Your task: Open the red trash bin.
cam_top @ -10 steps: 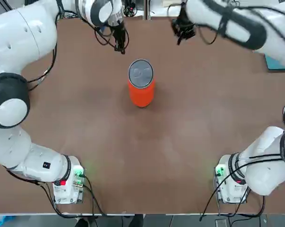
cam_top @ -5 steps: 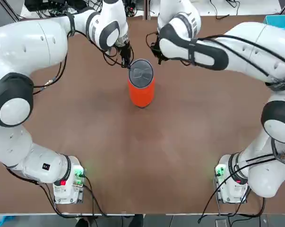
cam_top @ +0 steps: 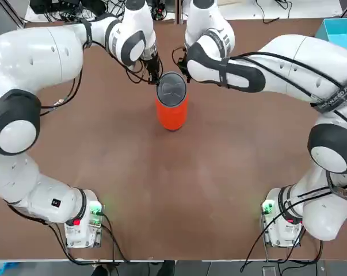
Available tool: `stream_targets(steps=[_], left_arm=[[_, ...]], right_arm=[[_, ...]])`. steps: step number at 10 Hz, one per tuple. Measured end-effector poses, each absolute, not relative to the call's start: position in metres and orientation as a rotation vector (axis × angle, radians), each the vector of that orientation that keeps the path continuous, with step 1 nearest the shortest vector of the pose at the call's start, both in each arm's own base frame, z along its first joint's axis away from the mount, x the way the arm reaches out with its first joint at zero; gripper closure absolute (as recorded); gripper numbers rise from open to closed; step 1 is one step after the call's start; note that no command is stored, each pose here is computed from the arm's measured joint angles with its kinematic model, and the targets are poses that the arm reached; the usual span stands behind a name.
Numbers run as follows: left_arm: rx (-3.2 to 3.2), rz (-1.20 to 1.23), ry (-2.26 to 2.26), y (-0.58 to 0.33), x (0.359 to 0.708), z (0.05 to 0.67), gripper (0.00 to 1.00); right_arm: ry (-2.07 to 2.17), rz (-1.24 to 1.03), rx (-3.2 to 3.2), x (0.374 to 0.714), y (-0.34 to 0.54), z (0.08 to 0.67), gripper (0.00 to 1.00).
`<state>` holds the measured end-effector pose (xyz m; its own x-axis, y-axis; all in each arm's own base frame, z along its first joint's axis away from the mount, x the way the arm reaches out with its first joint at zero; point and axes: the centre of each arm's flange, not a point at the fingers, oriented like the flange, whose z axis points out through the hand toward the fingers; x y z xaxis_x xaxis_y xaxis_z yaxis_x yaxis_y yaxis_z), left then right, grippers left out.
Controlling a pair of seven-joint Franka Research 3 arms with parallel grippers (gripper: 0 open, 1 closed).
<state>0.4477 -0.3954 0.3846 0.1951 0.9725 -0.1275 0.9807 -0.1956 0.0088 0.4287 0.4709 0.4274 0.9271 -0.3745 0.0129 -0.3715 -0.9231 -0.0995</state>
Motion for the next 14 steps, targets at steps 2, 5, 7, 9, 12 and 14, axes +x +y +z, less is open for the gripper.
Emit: stream_targets(steps=[2,5,7,9,12,14], left_arm=[[2.354,-0.138,1.933,-0.395,0.447,0.385,0.99],[2.339,-0.138,1.949,-0.395,0.447,0.385,0.99],[2.339,-0.138,1.950,-0.395,0.447,0.385,0.99],[2.338,-0.138,1.950,-0.395,0.447,0.385,0.99],[2.332,-0.138,1.957,-0.395,0.447,0.385,0.99],[2.324,-0.139,1.966,-0.395,0.446,0.385,0.99]], right_arm=[[0.594,-0.035,-2.978,0.429,0.478,0.413,0.99],[0.613,-0.023,-2.958,0.431,0.483,0.400,0.99],[0.612,-0.024,-2.963,0.430,0.487,0.390,0.99],[0.609,-0.030,-2.963,0.430,0.489,0.386,0.99],[0.622,-0.030,-2.962,0.430,0.489,0.386,0.99],[0.631,-0.020,-2.967,0.432,0.490,0.392,0.99]])
